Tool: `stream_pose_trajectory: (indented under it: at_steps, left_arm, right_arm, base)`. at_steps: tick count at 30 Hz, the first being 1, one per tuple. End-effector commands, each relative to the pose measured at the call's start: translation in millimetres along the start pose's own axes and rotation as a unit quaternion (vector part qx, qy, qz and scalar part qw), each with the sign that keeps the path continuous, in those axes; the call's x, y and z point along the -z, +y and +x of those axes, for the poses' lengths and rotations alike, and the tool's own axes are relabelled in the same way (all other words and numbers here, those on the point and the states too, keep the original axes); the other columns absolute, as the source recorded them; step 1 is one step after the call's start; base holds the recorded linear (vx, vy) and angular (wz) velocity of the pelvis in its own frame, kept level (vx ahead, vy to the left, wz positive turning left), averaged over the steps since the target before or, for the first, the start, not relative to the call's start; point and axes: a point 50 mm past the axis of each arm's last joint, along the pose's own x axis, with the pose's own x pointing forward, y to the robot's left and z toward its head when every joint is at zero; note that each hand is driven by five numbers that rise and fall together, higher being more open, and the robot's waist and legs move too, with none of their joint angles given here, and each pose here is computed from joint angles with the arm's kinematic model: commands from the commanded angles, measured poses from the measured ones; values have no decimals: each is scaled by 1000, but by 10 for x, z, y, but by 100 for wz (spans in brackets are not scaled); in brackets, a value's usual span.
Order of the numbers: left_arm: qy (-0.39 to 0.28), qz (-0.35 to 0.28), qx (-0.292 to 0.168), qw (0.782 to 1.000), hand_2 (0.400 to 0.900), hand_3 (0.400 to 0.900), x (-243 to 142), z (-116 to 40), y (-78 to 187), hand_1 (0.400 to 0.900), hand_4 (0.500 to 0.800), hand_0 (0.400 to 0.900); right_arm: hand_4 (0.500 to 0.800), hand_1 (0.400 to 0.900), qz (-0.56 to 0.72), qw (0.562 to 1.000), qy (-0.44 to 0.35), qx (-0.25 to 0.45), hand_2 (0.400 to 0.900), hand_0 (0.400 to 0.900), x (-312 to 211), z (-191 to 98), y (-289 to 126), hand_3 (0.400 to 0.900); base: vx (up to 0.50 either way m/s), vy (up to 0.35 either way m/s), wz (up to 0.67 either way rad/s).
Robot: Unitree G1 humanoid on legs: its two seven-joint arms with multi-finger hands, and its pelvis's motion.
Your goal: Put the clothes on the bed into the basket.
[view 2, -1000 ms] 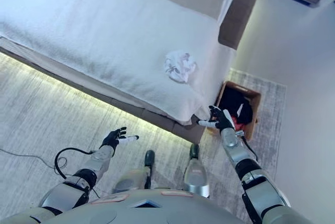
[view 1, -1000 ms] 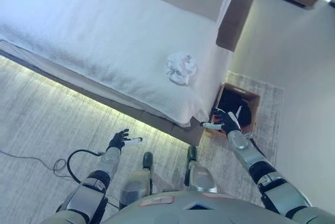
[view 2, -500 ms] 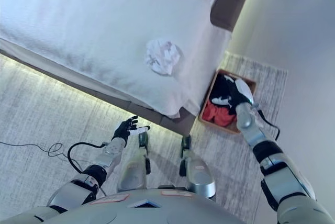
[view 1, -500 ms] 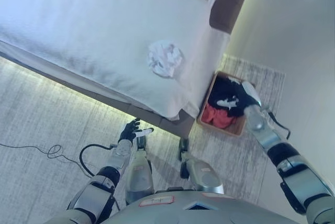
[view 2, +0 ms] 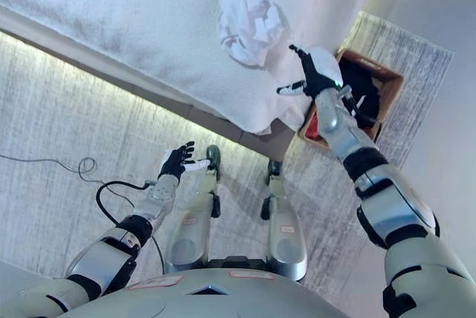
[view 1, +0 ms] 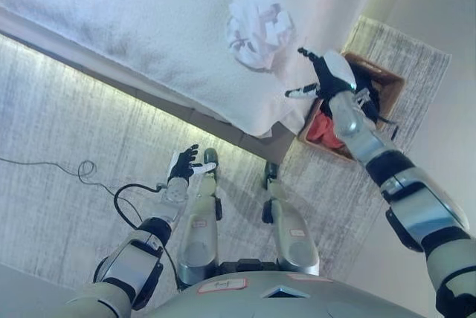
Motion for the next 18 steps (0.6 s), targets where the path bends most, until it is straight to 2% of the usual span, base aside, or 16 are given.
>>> stream_pose_trajectory:
  at_steps: [1,10,13,18]
  left_arm:
    - [-49,-15,-1,999,900,900,-226,37,-10,900,800,900]
    - [-78,-23,1,997,900,900,-447,77,-66,900,800,900]
    - [-83,-27,3,996,900,900,-503,86,-87,900,800,900]
    - [-92,-19,11,996,900,900,-563,94,-116,900,800,900]
  right_arm:
    - [800,900,-3,994,-65,85,900,900,-404,238,-494,900]
    - [800,900,9,986,-60,158,900,900,-747,461,-825,900]
    - [800,900,25,986,-64,155,900,900,-837,490,-831,900]
    - [800,900,33,988,-108,107,900,900,-1107,507,-706,900]
  base:
    - [-16,3,14]
    - [4,10,12]
    - [14,9,10]
    - [21,-4,11]
